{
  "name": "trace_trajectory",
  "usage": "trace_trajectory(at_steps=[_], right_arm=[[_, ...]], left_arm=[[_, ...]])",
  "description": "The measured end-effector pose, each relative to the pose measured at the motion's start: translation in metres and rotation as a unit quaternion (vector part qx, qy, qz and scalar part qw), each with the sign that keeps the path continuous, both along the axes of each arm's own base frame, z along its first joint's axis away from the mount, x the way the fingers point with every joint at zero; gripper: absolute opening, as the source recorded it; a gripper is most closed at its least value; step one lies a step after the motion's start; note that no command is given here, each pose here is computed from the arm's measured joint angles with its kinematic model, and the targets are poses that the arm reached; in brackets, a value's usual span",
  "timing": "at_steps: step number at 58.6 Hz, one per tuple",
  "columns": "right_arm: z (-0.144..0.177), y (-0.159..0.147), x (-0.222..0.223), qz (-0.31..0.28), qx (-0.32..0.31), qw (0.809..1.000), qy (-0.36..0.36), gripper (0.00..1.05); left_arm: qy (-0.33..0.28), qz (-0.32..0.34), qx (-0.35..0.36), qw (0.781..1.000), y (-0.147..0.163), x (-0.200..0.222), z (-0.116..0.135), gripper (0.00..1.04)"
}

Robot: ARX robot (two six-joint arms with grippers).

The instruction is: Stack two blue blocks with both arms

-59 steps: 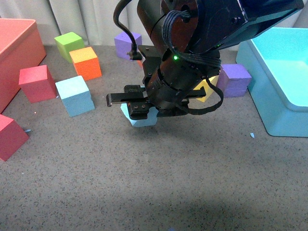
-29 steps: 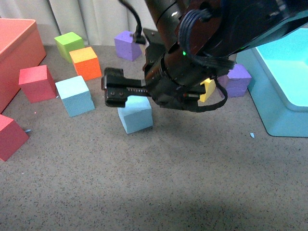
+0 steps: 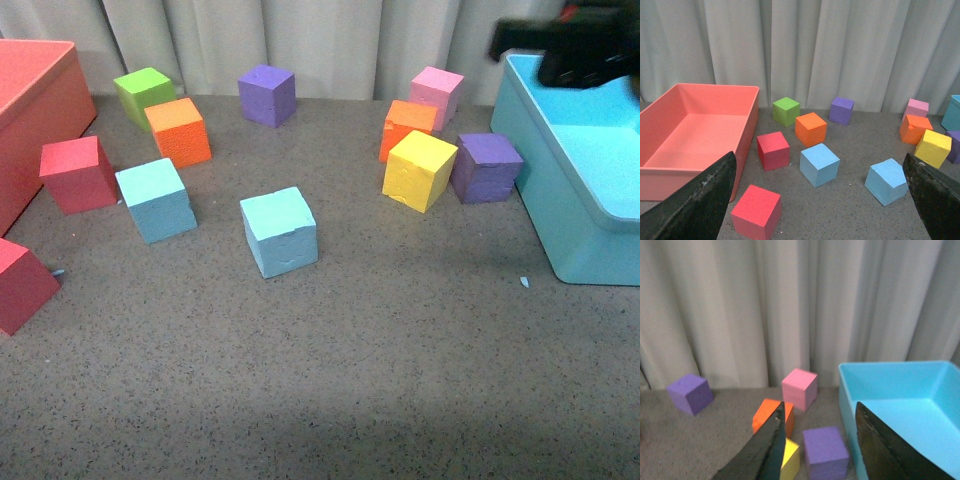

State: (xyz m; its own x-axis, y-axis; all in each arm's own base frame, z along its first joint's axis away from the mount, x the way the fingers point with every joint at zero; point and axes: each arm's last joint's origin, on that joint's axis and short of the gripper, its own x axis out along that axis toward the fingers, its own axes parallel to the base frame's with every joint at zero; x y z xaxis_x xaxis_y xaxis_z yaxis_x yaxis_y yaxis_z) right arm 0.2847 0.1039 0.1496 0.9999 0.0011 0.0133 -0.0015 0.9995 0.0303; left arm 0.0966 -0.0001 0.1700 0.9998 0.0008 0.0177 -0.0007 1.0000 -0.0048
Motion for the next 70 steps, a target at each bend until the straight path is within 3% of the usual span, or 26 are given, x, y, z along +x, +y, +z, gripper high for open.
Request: trace_trajectory(at_steps=[13,32,70], right_arm=[[-0.003,-0.041,-0.044,0.002,-0.017,1.0,0.019,0.01],[0.011,-0.076,-0.093,0.0,-0.017,1.0,0.016,0.01],[0.014,-0.104,-0.145,-0.001,-0.015,1.0,0.012,0.01]], left_arm=[[0.0,-0.001,0.0,1.0,0.0,0.0,0.0,0.98],[0.0,-0.001,0.0,1.0,0.0,0.0,0.0,0.98],[0.0,-0.001,0.0,1.0,0.0,0.0,0.0,0.98]])
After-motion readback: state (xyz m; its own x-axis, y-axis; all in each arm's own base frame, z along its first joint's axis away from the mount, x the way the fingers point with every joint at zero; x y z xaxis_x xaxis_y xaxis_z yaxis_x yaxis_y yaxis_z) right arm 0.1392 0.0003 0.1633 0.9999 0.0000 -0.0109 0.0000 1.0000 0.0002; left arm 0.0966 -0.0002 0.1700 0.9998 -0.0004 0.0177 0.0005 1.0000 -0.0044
